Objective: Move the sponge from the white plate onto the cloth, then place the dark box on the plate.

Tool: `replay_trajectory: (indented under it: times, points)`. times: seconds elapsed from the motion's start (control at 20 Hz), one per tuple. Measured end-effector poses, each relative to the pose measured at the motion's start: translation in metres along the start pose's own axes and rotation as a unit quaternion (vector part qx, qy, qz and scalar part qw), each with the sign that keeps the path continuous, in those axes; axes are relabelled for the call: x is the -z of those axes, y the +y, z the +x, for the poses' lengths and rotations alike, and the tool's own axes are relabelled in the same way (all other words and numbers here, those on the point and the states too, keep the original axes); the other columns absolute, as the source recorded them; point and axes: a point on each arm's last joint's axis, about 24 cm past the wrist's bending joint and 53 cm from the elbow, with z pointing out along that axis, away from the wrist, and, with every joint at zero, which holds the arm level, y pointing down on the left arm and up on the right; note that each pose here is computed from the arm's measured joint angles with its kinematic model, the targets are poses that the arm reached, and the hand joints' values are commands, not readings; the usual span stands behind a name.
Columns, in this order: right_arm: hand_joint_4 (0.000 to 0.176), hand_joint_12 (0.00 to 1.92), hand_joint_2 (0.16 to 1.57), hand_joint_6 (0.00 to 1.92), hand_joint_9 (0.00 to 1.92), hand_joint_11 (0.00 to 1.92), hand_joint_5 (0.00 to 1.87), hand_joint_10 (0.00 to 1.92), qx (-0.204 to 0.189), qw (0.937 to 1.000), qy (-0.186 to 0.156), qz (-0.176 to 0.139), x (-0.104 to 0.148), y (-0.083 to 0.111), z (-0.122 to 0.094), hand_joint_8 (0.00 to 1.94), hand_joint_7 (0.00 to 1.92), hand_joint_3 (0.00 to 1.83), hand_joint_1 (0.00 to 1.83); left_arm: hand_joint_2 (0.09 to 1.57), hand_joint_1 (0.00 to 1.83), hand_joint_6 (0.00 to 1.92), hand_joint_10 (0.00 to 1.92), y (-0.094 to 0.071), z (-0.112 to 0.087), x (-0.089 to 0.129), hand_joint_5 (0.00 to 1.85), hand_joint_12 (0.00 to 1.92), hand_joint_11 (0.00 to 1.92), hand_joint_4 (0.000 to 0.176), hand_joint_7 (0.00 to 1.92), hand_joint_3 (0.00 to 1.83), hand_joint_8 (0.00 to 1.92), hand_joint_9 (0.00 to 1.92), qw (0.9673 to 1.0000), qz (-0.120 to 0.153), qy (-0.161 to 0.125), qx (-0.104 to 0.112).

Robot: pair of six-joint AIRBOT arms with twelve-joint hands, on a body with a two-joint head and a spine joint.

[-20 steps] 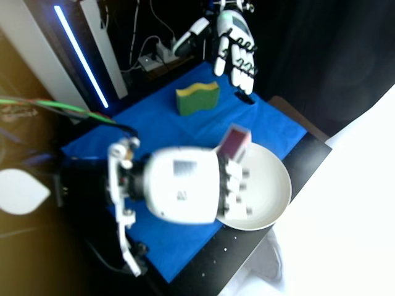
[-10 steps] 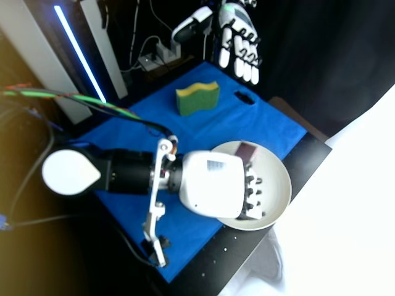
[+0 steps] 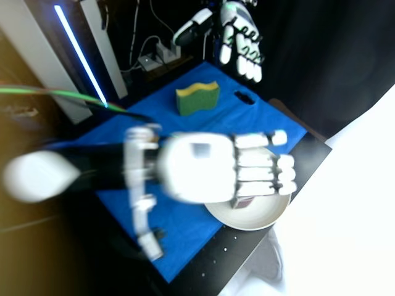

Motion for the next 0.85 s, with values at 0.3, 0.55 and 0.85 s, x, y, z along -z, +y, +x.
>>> replay_trajectory:
  times: [0.3, 0.55, 0.85]
  points:
    - [0.176, 0.0, 0.76, 0.0, 0.0, 0.0, 0.0, 0.0, -0.088, 0.9885, -0.041, -0.116, 0.074, 0.049, -0.008, 0.0, 0.0, 0.01, 0.85, 0.83, 0.45, 0.0, 0.0, -0.004, -0.029, 0.031, 0.0, 0.0, 0.0, 0.137, 0.0, 0.0, 0.0, 0.0, 0.9975, -0.008, -0.069, -0.014]
    - [0.176, 0.0, 0.89, 0.0, 0.0, 0.0, 0.0, 0.0, -0.199, 0.9653, -0.102, -0.135, 0.139, 0.034, 0.025, 0.0, 0.0, 0.02, 1.01, 0.94, 0.27, 0.0, 0.0, -0.002, -0.037, 0.037, 0.0, 0.0, 0.0, 0.164, 0.0, 0.01, 0.0, 0.0, 0.9902, 0.0, -0.137, 0.025]
    - [0.176, 0.0, 0.89, 0.0, 0.04, 0.0, 0.0, 0.01, -0.219, 0.9551, -0.117, -0.161, 0.161, 0.046, 0.031, 0.0, 0.0, 0.01, 0.64, 1.02, 0.18, 0.0, 0.0, -0.006, -0.033, 0.033, 0.0, 0.0, 0.0, 0.162, 0.0, 0.0, 0.0, 0.0, 0.9853, 0.031, -0.156, 0.064]
